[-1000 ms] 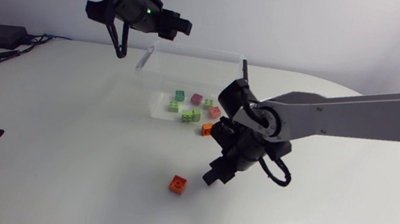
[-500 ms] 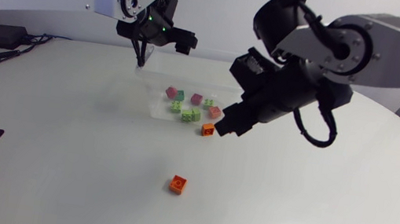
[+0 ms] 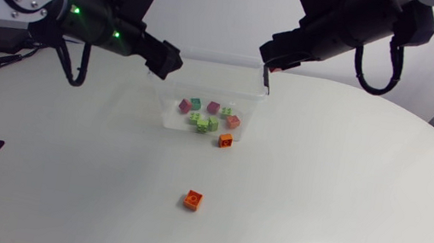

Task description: Place the duplo bricks in the container

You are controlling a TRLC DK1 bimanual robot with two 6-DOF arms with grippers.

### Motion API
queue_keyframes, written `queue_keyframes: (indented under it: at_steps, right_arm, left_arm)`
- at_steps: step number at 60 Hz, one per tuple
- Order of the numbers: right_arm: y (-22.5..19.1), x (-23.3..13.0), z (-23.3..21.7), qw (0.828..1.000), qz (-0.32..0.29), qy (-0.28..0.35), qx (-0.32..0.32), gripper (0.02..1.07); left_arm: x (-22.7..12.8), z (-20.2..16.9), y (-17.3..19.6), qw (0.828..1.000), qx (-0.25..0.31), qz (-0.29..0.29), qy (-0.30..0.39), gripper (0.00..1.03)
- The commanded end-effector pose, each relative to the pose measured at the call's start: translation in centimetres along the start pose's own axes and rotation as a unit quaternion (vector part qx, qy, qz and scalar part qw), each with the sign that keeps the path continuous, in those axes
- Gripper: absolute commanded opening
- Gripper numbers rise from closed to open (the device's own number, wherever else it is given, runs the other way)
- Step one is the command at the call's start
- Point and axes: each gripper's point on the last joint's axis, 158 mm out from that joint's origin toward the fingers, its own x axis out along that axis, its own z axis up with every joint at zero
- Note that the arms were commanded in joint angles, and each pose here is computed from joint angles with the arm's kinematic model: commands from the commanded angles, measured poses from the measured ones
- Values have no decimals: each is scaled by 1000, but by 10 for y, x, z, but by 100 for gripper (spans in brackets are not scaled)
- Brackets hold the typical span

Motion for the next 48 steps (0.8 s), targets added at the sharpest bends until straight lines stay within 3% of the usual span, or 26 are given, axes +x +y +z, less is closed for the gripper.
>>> queue_keyframes:
  at_steps: [1,18,32,48]
  right_arm:
    - [-3,14,9,1000,0,-5,19,28]
    - [-8,46,34,998,-4,-45,41,28]
    - [-11,79,54,995,-7,-82,49,28]
    - [-21,121,63,993,-17,-103,49,32]
  left_arm:
    - [3,-35,-13,997,53,-36,38,97]
    - [6,-88,-58,975,165,-123,87,96]
    - [4,-118,-99,937,279,-184,106,96]
    - [0,-152,-117,894,345,-241,151,96]
